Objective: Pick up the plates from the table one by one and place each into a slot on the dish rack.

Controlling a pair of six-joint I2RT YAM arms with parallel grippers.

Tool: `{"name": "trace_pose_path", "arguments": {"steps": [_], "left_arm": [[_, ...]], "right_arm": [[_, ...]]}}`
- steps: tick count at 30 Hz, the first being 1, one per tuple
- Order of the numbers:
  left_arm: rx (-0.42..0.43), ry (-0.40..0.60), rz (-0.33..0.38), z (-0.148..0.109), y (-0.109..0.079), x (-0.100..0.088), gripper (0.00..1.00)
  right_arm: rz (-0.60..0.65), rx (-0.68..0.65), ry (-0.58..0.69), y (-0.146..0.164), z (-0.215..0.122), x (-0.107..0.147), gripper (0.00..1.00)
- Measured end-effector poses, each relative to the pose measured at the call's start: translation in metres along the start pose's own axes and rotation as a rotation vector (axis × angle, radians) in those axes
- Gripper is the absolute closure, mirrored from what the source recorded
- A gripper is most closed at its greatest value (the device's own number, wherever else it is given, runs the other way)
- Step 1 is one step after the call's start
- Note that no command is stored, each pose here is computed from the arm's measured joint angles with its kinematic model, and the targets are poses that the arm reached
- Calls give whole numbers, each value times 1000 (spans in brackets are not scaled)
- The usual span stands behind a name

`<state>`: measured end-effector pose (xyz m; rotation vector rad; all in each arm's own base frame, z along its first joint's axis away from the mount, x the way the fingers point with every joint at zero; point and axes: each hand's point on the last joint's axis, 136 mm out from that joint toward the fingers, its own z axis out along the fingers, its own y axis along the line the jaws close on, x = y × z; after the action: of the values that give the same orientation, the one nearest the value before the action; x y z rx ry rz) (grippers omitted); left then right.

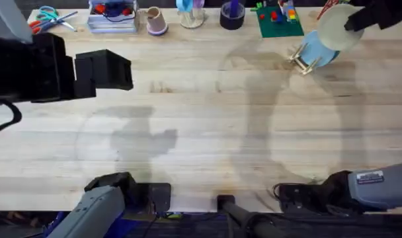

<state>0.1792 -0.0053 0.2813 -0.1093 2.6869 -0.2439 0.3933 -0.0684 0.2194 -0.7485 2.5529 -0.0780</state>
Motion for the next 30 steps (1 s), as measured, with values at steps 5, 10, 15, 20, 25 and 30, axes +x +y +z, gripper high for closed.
{"name": "trace_pose_path", "arguments": {"steps": [5,10,15,20,25,30], "left_arm": [[0,0,0,0,0,0,6],[0,0,0,0,0,0,6],[0,0,0,0,0,0,7],[0,0,0,0,0,0,7],[0,0,0,0,0,0,6],[0,0,0,0,0,0,6]], "right_arm": [[6,-24,24,0,13,3,974],[6,-25,25,0,14,3,974],[5,-22,22,-1,14,3,974],[-2,1,-1,-6,14,-3,973],[-6,9,-11,-8,15,-6,973],[-8,6,-9,-8,18,-6,973]]}}
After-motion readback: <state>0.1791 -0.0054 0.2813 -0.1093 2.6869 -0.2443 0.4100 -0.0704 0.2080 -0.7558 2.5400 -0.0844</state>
